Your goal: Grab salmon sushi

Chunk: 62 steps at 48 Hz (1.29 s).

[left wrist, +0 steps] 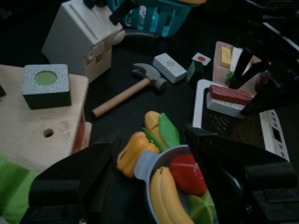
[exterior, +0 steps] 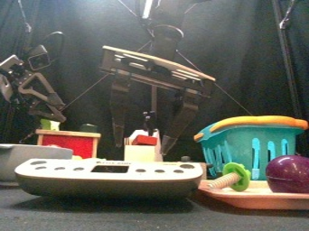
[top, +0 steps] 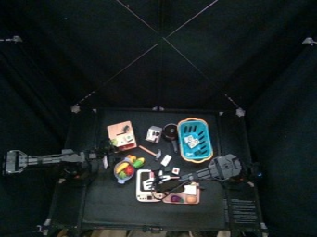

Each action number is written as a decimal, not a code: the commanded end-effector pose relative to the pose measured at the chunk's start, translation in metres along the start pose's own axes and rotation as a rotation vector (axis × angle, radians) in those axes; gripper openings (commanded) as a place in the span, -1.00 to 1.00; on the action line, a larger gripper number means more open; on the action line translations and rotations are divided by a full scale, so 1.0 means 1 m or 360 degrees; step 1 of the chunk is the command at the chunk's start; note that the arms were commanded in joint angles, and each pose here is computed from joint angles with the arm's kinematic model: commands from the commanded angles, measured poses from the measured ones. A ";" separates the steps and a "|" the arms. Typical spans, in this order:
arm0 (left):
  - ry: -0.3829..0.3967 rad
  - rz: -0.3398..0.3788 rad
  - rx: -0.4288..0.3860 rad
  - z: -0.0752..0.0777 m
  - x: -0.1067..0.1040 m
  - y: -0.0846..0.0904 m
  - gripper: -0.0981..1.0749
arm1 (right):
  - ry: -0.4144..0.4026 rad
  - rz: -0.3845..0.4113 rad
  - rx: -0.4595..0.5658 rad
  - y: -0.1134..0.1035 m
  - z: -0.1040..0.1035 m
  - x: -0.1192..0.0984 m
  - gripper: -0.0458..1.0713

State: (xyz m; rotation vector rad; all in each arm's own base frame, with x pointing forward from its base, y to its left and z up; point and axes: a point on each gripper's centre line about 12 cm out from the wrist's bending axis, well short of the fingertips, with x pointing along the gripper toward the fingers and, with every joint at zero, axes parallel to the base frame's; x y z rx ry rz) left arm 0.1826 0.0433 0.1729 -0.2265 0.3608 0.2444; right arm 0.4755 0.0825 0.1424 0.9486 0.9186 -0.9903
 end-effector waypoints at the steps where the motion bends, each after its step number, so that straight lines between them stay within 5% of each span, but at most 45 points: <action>1: -0.0042 -0.0014 0.0006 0.010 0.001 -0.002 0.77 | 0.0014 0.0036 0.0028 0.003 0.004 -0.010 0.77; 17: -0.0071 -0.0025 0.0006 0.014 0.002 -0.004 0.77 | 0.0007 0.0020 0.0014 0.000 0.006 -0.007 0.72; 26: -0.0300 -0.0195 0.0039 0.033 -0.001 -0.020 0.77 | -0.0032 -0.0003 -0.0022 -0.007 0.008 -0.006 0.63; 31: -0.0399 -0.0273 0.0060 0.039 -0.004 -0.027 0.77 | -0.0060 0.0003 -0.0045 -0.009 0.010 -0.010 0.52; 42: -0.0387 -0.0281 0.0060 0.035 -0.004 -0.028 0.77 | -0.0136 0.0065 -0.0072 -0.007 0.021 -0.035 0.17; 55: -0.0386 -0.0325 0.0130 0.034 -0.004 -0.033 0.77 | -0.0161 0.0124 -0.0270 0.001 0.025 -0.049 0.16; 62: -0.0392 -0.0377 0.0228 0.034 -0.005 -0.038 0.77 | -0.0197 0.0185 -0.0528 0.004 0.030 -0.060 0.16</action>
